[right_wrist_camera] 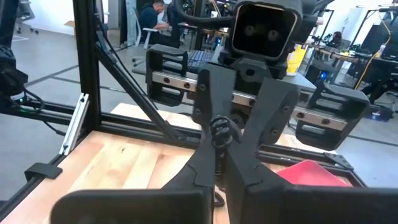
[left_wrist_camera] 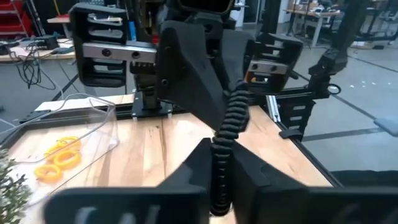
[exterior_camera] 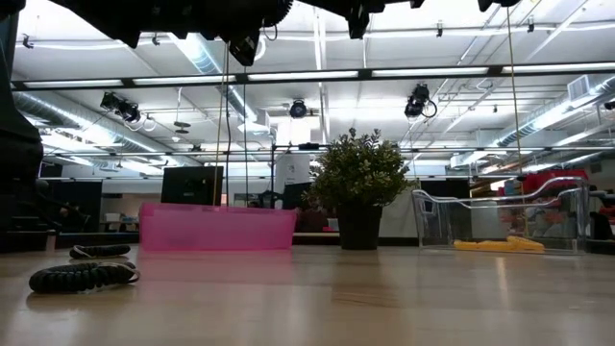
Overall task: Sort spring keychains
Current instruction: Put the black spring keychain into the pink bin
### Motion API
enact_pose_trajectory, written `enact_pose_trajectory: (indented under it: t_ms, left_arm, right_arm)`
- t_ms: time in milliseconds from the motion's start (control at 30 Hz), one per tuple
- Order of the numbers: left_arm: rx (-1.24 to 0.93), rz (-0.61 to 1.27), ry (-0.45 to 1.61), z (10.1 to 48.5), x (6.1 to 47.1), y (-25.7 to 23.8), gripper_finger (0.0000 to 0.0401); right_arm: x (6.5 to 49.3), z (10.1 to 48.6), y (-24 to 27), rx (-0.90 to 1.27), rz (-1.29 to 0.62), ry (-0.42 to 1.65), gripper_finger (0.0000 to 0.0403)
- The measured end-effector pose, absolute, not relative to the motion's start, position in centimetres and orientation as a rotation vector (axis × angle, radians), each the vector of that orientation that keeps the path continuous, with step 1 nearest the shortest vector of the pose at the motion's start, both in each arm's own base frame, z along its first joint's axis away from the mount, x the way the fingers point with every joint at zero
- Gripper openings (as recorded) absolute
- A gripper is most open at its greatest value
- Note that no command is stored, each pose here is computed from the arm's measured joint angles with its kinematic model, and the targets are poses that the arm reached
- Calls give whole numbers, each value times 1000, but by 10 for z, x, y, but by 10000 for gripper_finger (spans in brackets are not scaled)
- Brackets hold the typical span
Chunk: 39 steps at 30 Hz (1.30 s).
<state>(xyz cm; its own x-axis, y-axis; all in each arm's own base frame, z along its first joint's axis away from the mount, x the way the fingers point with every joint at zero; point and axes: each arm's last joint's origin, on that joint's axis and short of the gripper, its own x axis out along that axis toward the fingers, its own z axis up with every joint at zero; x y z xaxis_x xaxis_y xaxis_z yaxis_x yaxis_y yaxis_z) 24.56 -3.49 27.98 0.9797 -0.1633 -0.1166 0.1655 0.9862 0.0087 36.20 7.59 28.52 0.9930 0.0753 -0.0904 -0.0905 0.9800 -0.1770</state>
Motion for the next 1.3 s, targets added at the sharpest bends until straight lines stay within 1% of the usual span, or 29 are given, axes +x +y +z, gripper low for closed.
enact_pose_trajectory:
  t_ms: [33, 67, 200, 433, 567, 700, 867, 1000, 1100, 1200, 1300]
  left_arm:
    - [18, -165, 116, 280, 246, -34, 22]
    - [17, -166, 116, 280, 246, -33, 19]
    - [17, -157, 134, 278, 246, -30, 22]
    - [15, -109, 196, 272, 246, -19, 18]
    - [21, 29, 284, 264, 245, -4, 18]
    - [27, 183, 397, 254, 241, 15, 18]
    - [42, 434, 535, 243, 231, 36, 19]
    - [86, 674, 665, 233, 219, 50, 18]
    - [89, 818, 727, 228, 211, 57, 17]
    - [87, 913, 759, 225, 205, 62, 20]
    - [78, 958, 773, 224, 202, 65, 19]
  right_arm:
    - [362, 285, 76, -182, 83, 84, 10]
    - [362, 285, 76, -178, 83, 84, 13]
    - [362, 283, 76, -154, 87, 112, 40]
    - [361, 284, 76, -153, 85, 116, 132]
    - [356, 288, 74, -159, 61, 139, 182]
    - [352, 288, 71, -179, 6, 182, 215]
    - [352, 286, 70, -185, -24, 197, 229]
    - [352, 286, 70, -183, -24, 197, 227]
    - [352, 286, 70, -183, -24, 196, 220]
    - [352, 286, 70, -185, -24, 196, 213]
    - [352, 287, 70, -185, -24, 195, 207]
